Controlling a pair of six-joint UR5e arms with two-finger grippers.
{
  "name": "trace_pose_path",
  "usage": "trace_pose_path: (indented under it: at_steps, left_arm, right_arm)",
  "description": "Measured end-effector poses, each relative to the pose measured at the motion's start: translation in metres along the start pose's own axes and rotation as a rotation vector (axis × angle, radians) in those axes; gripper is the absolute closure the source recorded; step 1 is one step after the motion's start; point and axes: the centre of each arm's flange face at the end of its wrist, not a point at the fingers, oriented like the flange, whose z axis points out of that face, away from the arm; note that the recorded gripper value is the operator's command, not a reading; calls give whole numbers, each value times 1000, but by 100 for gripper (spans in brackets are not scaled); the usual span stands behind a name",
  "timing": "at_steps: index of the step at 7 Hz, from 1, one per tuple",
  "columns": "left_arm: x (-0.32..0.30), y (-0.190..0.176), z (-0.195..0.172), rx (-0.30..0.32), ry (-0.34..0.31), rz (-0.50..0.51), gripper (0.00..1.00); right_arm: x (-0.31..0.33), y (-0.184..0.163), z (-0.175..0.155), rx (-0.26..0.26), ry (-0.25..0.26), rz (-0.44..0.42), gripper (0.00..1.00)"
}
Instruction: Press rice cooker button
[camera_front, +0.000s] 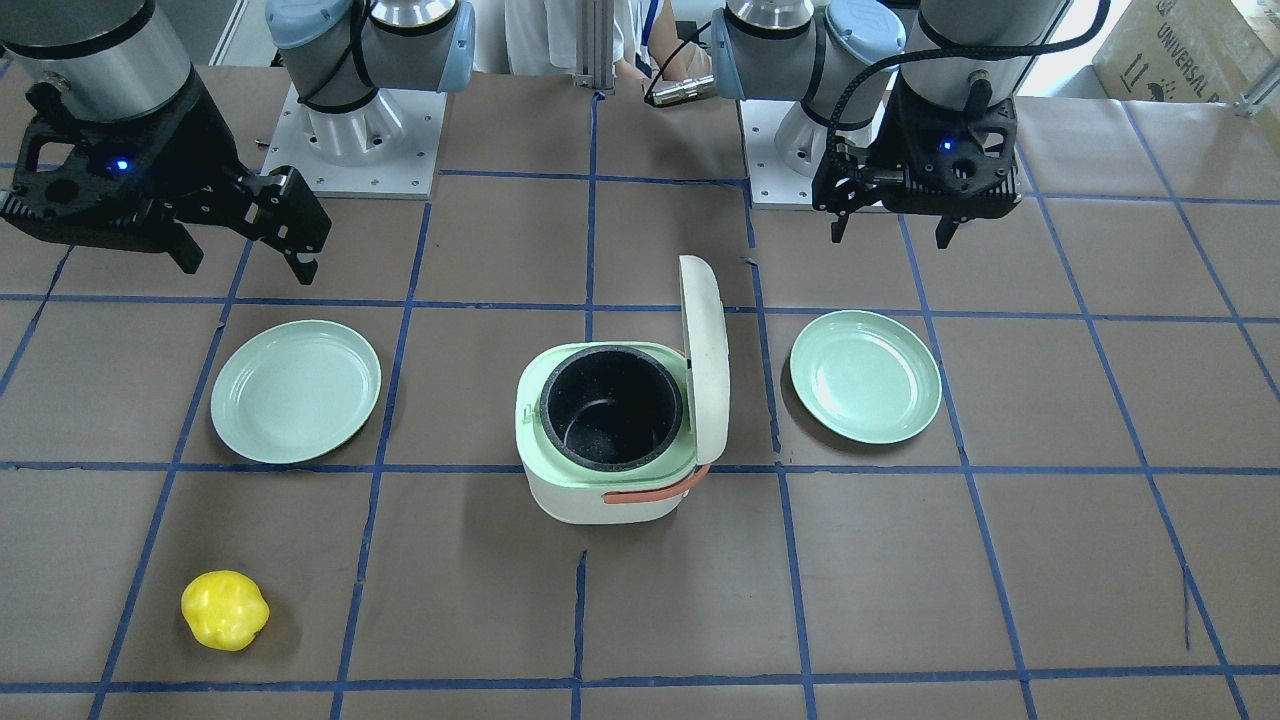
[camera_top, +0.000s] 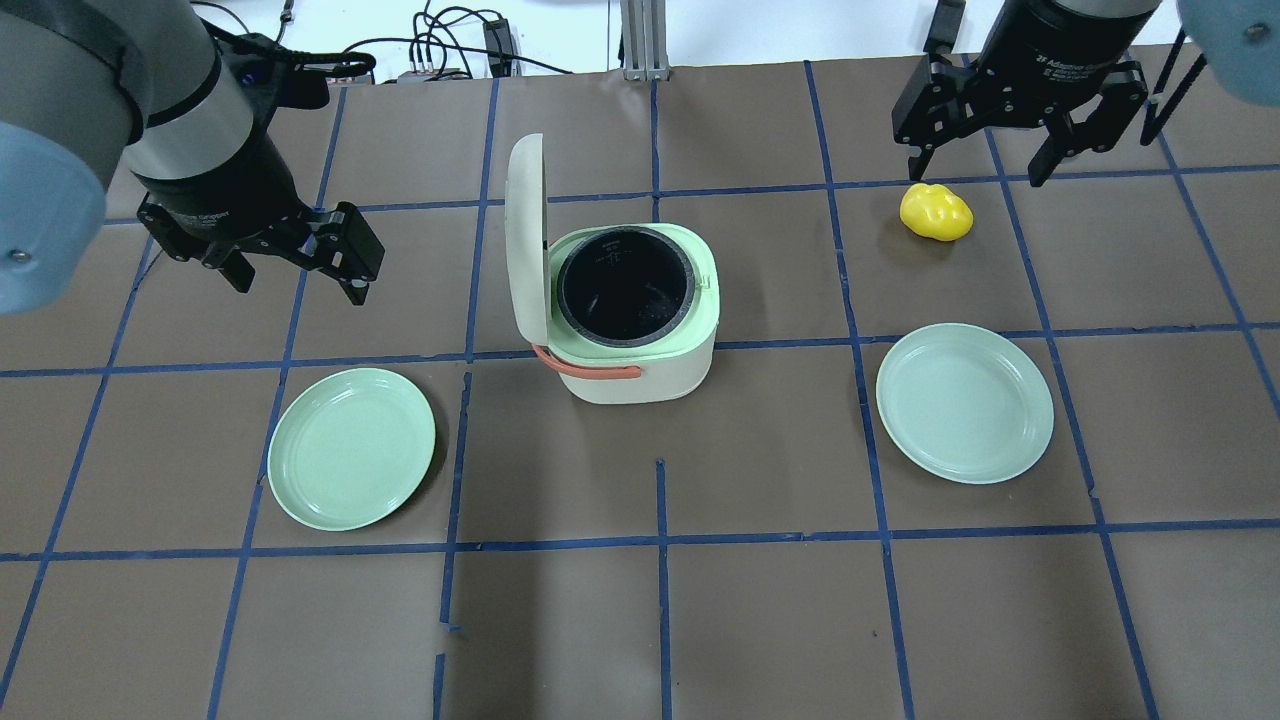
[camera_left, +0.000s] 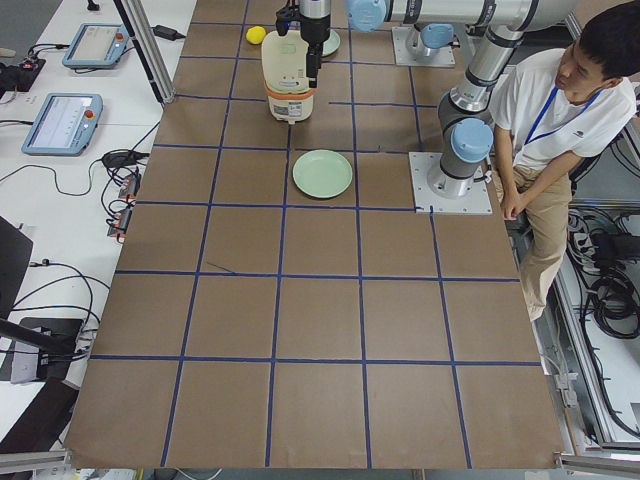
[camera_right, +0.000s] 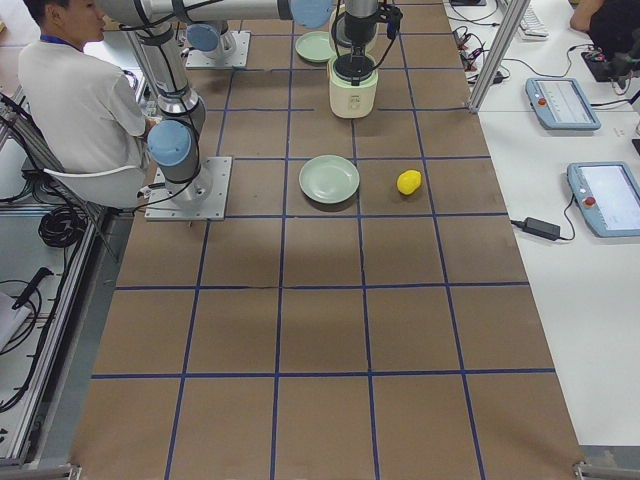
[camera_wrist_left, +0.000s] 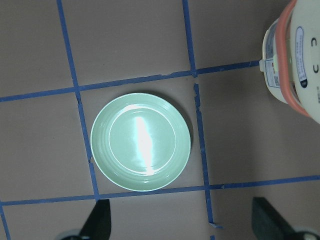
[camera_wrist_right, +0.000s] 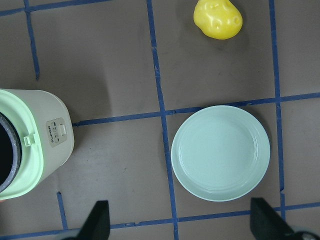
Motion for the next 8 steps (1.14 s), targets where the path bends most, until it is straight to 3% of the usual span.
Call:
trace_pose_path:
  at_steps: [4,8]
  left_arm:
    - [0,0,0,0,0,0,0]
    - [0,0,0,0,1,0,0]
  right_arm:
    - [-1,3,11,-18,0,-40,9]
    - [-2,5,20,-33,1,-75,6]
